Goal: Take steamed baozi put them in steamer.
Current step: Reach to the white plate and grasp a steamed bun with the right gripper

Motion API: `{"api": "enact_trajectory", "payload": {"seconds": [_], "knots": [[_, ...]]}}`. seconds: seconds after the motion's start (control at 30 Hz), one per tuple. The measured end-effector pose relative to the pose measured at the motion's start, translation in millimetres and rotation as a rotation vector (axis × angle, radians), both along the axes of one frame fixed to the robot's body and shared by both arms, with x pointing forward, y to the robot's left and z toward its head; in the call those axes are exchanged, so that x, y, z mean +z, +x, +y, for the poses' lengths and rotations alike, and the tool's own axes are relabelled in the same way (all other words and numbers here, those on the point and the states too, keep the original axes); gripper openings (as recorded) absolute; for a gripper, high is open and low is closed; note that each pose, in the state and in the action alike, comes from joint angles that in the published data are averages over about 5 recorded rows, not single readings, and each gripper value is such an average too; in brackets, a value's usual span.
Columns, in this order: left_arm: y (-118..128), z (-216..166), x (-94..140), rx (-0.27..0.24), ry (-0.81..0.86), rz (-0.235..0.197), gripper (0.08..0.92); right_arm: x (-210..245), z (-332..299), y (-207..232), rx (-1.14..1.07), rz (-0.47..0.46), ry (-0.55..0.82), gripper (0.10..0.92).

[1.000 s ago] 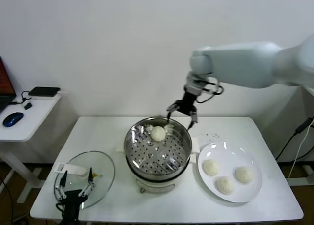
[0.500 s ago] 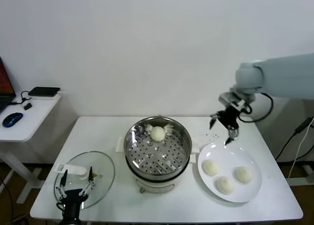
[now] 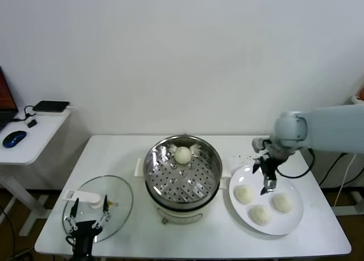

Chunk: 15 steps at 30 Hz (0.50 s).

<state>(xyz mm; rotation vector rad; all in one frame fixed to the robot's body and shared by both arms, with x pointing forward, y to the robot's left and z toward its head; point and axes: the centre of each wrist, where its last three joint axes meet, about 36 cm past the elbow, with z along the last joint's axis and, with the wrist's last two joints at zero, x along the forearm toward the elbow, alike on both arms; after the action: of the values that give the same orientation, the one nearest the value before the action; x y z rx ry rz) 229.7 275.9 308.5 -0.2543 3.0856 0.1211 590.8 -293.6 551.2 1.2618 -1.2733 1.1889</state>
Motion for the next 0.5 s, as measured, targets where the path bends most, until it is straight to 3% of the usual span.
{"api": "enact_trajectory", "payload": {"seconds": [0.5], "knots": [[-3,1,-6,-0.001,0.019,0.011,0.823,-68,9,4,-0.043,-0.034,-0.016,0.823]]}}
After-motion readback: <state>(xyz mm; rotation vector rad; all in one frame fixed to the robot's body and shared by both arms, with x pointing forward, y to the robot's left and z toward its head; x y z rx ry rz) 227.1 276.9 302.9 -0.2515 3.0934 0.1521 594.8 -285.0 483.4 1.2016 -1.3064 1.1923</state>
